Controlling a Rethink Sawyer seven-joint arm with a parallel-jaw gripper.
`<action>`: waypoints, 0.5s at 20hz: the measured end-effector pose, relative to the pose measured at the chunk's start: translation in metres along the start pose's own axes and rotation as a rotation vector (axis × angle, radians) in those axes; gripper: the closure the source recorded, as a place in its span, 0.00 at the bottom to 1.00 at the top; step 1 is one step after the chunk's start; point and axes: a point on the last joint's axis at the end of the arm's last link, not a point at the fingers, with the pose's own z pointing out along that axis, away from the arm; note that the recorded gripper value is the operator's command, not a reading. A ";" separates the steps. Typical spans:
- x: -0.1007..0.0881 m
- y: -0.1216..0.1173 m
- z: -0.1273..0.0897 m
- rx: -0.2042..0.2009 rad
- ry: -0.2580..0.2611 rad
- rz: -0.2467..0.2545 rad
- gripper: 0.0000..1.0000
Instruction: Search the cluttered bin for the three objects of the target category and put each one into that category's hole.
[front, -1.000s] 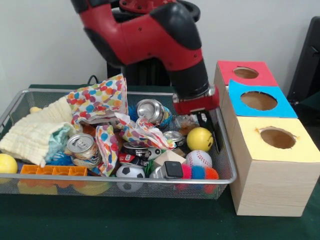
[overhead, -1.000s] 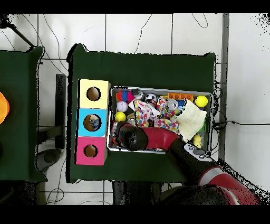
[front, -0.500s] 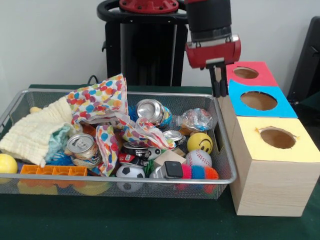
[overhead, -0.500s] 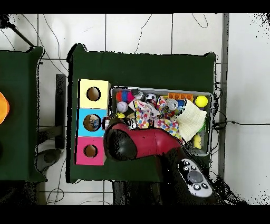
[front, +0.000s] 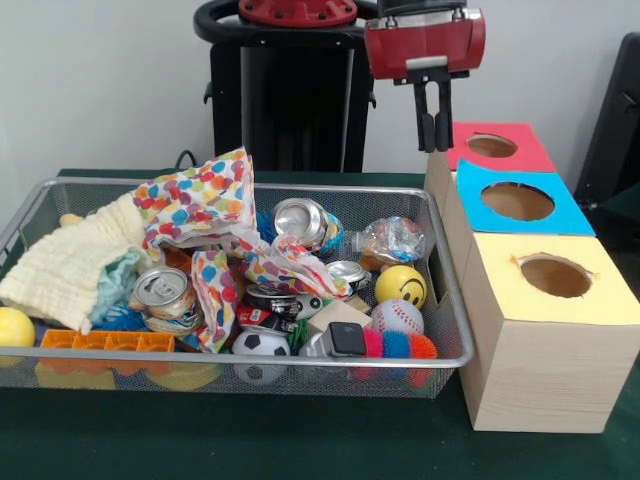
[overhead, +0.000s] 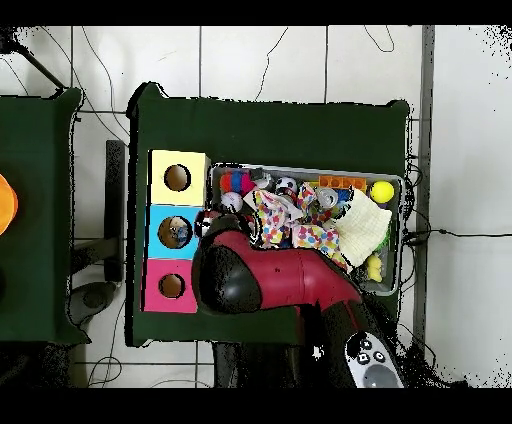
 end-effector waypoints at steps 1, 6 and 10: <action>-0.001 -0.001 -0.002 0.003 -0.003 0.004 1.00; -0.004 -0.007 -0.007 0.019 -0.011 0.026 1.00; 0.002 -0.008 -0.005 0.031 0.000 0.028 1.00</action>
